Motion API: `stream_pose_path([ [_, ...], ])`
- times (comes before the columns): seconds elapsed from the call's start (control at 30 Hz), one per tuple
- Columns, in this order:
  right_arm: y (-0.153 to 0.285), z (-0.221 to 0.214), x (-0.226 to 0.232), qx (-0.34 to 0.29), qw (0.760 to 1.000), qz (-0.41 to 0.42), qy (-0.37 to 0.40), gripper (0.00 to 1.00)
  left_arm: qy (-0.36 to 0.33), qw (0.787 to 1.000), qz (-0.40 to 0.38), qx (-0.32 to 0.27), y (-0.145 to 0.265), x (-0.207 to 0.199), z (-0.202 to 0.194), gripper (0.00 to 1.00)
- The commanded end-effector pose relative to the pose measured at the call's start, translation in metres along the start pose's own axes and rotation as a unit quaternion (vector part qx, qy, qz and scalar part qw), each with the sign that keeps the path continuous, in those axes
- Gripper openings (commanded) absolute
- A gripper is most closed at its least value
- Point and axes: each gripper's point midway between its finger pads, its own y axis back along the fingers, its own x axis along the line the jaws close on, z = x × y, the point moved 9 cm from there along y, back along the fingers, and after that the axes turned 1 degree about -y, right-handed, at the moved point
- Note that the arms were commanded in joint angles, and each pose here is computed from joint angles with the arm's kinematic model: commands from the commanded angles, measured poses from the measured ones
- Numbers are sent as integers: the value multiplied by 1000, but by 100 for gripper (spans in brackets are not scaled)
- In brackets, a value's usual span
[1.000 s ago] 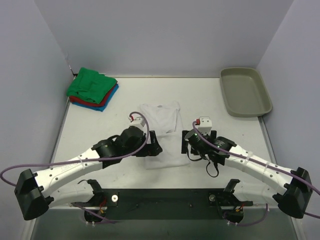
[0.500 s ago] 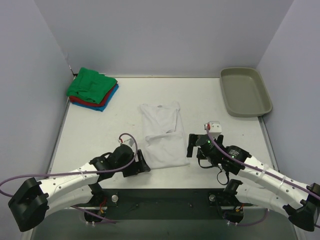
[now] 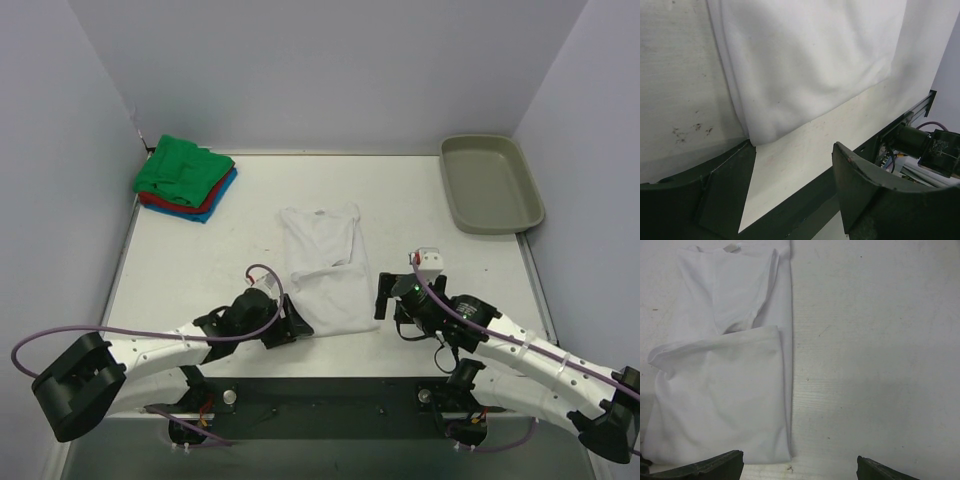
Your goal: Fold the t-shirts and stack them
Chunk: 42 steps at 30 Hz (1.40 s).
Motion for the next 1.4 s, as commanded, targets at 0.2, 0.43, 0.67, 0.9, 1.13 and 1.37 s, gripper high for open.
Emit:
stream_pose_path([
  [0.2, 0, -6, -4, 2, 1000, -5, -9, 92, 8, 994, 108, 3, -7, 52, -12, 54],
  [0.43, -3, -9, 3, 4, 999, 22, -25, 87, 9, 994, 111, -5, -5, 55, -9, 28],
  [0.67, -7, -12, 10, 4, 998, 57, -36, 87, 8, 992, 124, -6, -7, 62, -8, 0],
  [0.9, -15, -23, 17, 15, 993, 91, -71, 85, 4, 994, 113, -5, -10, 58, -6, 0],
  [1.13, -30, -51, 11, 42, 986, 98, -128, 83, 3, 994, 110, 0, -9, 58, -6, 0],
  [1.37, -47, -70, 6, 52, 985, 83, -139, 77, 4, 994, 110, -1, -9, 57, -6, 0],
])
